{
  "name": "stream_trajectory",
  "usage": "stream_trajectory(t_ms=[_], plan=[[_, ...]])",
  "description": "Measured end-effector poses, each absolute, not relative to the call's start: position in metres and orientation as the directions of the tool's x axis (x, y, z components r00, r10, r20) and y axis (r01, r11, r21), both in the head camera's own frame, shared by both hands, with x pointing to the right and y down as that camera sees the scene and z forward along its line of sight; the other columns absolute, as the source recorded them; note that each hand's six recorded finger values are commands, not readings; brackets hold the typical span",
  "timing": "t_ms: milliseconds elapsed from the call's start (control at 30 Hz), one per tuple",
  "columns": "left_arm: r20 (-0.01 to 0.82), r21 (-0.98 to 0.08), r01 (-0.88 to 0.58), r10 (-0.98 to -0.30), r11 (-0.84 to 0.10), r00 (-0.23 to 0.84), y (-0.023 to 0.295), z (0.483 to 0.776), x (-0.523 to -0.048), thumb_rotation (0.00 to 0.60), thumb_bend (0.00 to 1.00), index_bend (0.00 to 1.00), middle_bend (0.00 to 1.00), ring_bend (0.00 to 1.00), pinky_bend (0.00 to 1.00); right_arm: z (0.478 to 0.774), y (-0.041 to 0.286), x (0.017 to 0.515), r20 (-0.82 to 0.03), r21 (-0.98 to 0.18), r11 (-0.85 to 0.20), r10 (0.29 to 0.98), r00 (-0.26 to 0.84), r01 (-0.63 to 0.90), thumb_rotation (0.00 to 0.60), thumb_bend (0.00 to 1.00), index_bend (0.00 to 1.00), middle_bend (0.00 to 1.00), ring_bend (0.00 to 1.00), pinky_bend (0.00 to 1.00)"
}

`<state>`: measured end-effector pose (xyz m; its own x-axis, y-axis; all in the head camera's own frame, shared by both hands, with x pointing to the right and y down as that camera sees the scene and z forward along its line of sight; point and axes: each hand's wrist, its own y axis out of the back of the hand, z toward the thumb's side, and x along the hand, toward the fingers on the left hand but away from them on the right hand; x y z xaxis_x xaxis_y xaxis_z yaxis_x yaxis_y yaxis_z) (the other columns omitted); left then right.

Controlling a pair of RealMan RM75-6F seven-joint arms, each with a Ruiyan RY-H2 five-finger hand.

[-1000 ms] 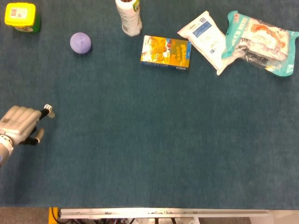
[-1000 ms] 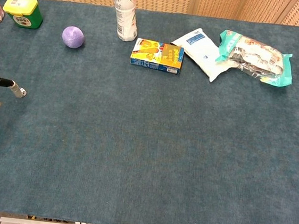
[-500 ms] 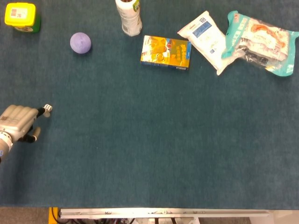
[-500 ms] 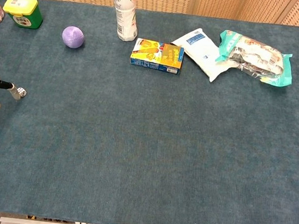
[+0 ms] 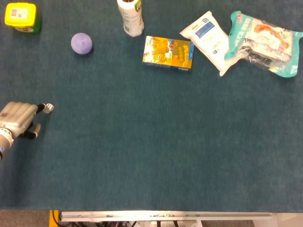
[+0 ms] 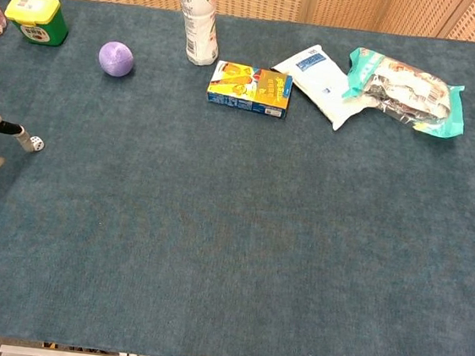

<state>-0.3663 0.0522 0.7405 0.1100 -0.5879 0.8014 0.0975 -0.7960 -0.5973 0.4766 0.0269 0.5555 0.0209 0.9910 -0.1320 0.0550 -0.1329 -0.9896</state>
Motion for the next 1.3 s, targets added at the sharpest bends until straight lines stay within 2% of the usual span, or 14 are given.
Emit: stream_trajectory(t_ms=[367,900,1300], plan=[[0.78,-0.624,0.109,-0.611,-0.774,0.132,0.038,0.736,-0.356,0.6,0.55,0.21,1.0,1.0,1.0,0.555,0.028,0.481,-0.13,-0.99,-0.13,0.991,0.008,0.059,0.6,0.41,0.2,0.35,0.33,0.39],[0.802,-0.597,0.11,-0.587,-0.795,0.107,0.047,0.74,-0.359,0.6,0.55,0.21,1.0,1.0,1.0,0.557,0.029,0.485,-0.135,-0.989,-0.135,0.991,-0.001,0.062,0.6,0.41,0.2,0.35,0.33,0.39],[0.789,-0.614,0.103,-0.606,-0.783,0.102,0.03,0.743,-0.357,0.6,0.55,0.21,1.0,1.0,1.0,0.557,0.031,0.489,-0.134,-0.989,-0.132,0.991,-0.014,0.066,0.6,0.41,0.21,0.35,0.33,0.39]])
